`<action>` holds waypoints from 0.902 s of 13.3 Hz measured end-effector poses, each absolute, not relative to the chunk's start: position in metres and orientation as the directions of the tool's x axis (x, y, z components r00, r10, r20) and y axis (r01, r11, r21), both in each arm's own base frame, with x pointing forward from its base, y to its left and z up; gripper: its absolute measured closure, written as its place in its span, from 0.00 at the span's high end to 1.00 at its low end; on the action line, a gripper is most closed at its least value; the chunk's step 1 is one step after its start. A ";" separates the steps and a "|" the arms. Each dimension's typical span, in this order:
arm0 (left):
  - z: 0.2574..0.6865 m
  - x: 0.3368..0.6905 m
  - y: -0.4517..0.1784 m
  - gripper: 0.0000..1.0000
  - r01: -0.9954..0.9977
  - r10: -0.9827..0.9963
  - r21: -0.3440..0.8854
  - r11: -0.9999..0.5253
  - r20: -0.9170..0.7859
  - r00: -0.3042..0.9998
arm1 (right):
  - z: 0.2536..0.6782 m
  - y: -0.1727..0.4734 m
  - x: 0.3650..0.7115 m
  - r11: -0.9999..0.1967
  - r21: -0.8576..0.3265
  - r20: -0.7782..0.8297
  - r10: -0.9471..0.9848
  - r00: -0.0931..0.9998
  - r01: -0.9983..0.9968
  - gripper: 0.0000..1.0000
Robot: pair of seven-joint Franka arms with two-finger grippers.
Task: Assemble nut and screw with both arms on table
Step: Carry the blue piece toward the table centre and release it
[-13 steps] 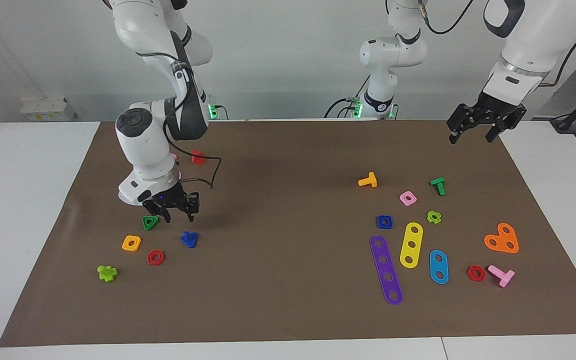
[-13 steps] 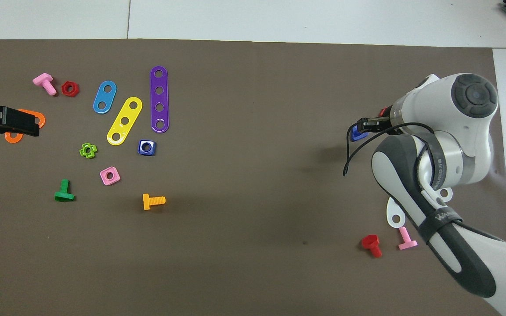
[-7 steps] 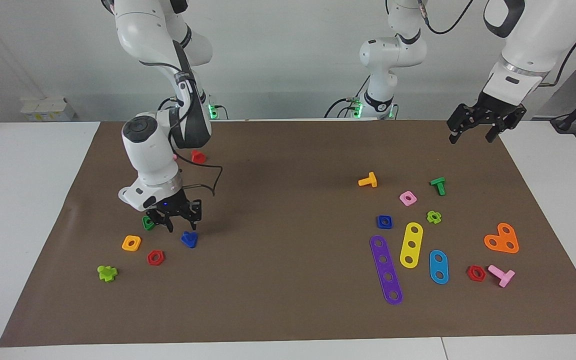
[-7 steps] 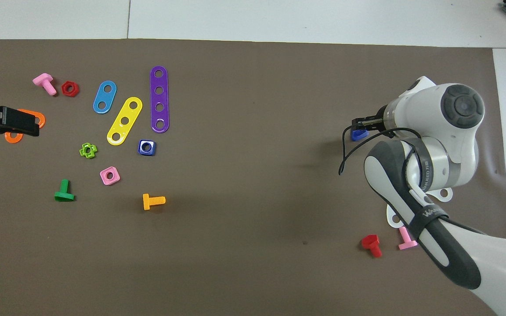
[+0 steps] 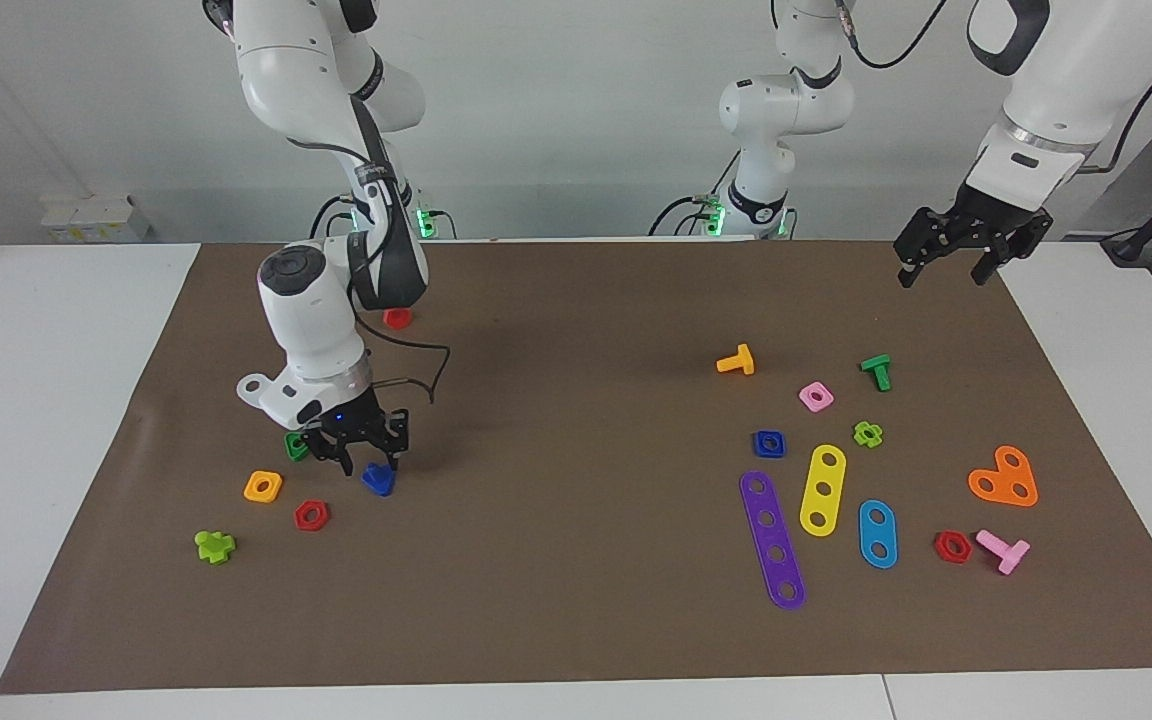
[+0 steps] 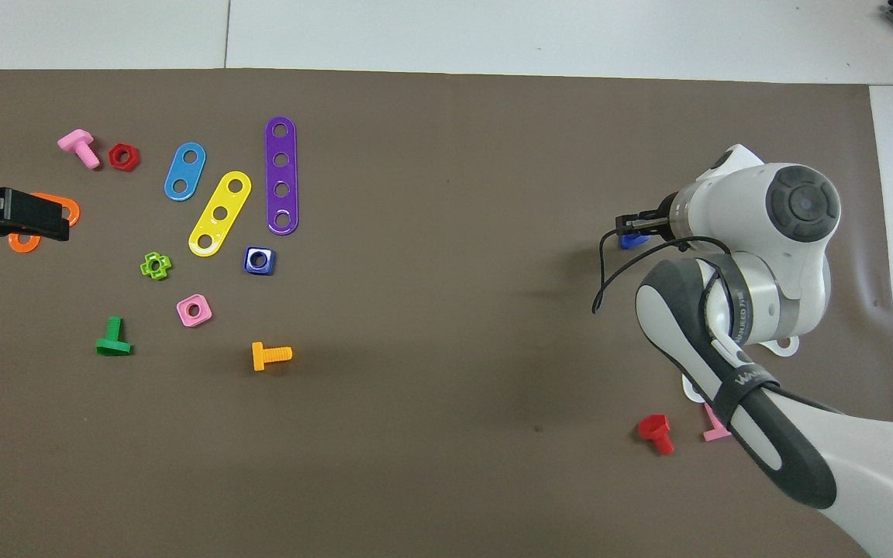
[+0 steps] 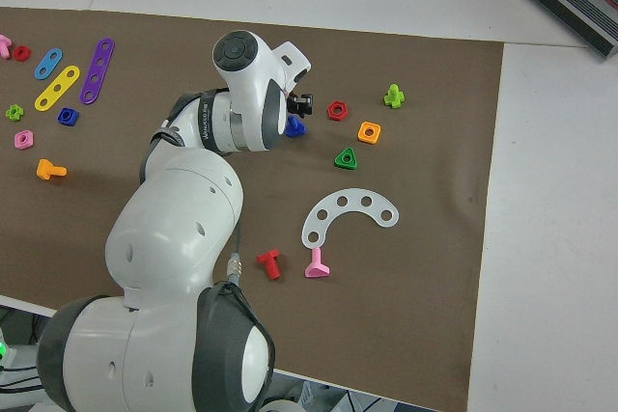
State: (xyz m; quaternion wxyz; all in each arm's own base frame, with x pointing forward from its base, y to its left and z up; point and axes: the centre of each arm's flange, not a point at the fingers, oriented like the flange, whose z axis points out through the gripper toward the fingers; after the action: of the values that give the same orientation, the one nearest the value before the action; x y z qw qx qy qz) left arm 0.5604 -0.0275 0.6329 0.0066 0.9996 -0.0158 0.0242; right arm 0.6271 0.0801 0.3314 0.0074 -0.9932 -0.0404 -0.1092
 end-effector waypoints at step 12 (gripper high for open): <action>0.633 0.560 -0.028 1.00 -0.032 -0.031 0.012 -0.999 0.048 0.998 | 0.321 0.078 0.631 -0.997 -0.007 0.236 0.075 0.969 0.079 0.18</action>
State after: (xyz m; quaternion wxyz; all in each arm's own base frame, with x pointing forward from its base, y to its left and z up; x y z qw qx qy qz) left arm 0.5604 -0.0275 0.6329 0.0066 0.9996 -0.0158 0.0242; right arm 0.6307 0.0779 0.3206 0.0080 -0.9922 -0.0388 -0.1184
